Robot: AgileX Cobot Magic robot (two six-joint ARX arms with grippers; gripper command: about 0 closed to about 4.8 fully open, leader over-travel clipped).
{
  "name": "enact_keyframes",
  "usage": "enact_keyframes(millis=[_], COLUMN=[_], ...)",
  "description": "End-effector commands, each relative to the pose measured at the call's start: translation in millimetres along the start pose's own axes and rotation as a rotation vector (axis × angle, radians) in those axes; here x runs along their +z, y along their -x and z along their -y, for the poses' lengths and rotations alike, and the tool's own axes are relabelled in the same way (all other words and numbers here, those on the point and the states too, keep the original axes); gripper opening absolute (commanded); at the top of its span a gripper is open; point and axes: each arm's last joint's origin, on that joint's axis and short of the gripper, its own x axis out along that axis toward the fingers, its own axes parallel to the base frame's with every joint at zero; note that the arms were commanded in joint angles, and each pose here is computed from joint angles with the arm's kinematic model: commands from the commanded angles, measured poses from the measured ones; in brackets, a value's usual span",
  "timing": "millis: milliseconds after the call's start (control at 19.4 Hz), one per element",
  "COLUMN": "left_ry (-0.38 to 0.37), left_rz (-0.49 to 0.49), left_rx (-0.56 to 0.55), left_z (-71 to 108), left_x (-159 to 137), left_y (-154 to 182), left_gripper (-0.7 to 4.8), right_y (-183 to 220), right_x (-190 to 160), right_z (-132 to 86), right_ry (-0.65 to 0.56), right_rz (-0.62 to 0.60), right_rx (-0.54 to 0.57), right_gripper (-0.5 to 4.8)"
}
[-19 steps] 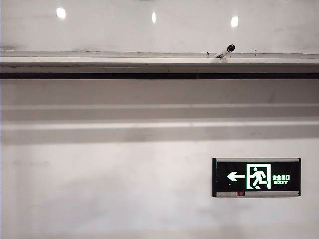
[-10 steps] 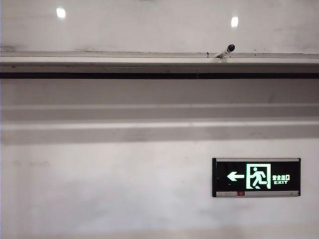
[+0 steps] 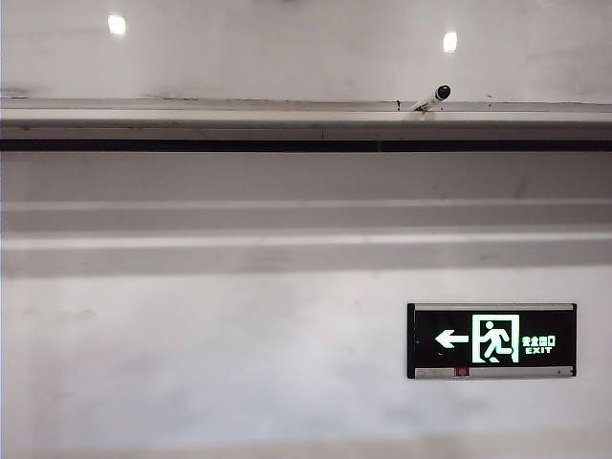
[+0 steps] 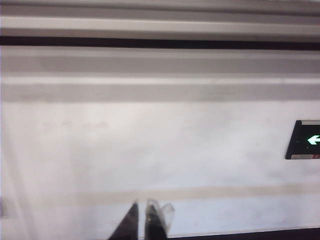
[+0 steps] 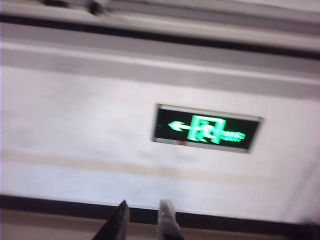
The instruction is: Take a marker from the whiteboard tray, write "Hi!" on the whiteboard, and then put the marker back vertically into the whiteboard tray.
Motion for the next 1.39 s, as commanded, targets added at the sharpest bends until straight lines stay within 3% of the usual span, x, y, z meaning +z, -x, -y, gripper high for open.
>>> enact_keyframes(millis=[52,361,1392], left_ry=[-0.002,-0.002,-0.002], left_rz=[0.013,0.012,0.011], left_rx=[-0.002,-0.002,-0.002], left_z=[0.0,0.0,0.0], left_x=[1.3,1.3,1.1], left_y=[0.1,0.1,0.1], left_gripper=[0.24,0.24,0.24], right_y=[3.2,11.4,11.4], right_x=[-17.9,-50.5,-50.4], right_z=[12.7,20.0,19.9], right_ry=[-0.011,-0.04,-0.04], right_rz=[0.014,0.083,0.083], right_rx=[-0.109,-0.123,-0.122], right_gripper=[0.84,0.84,0.84])
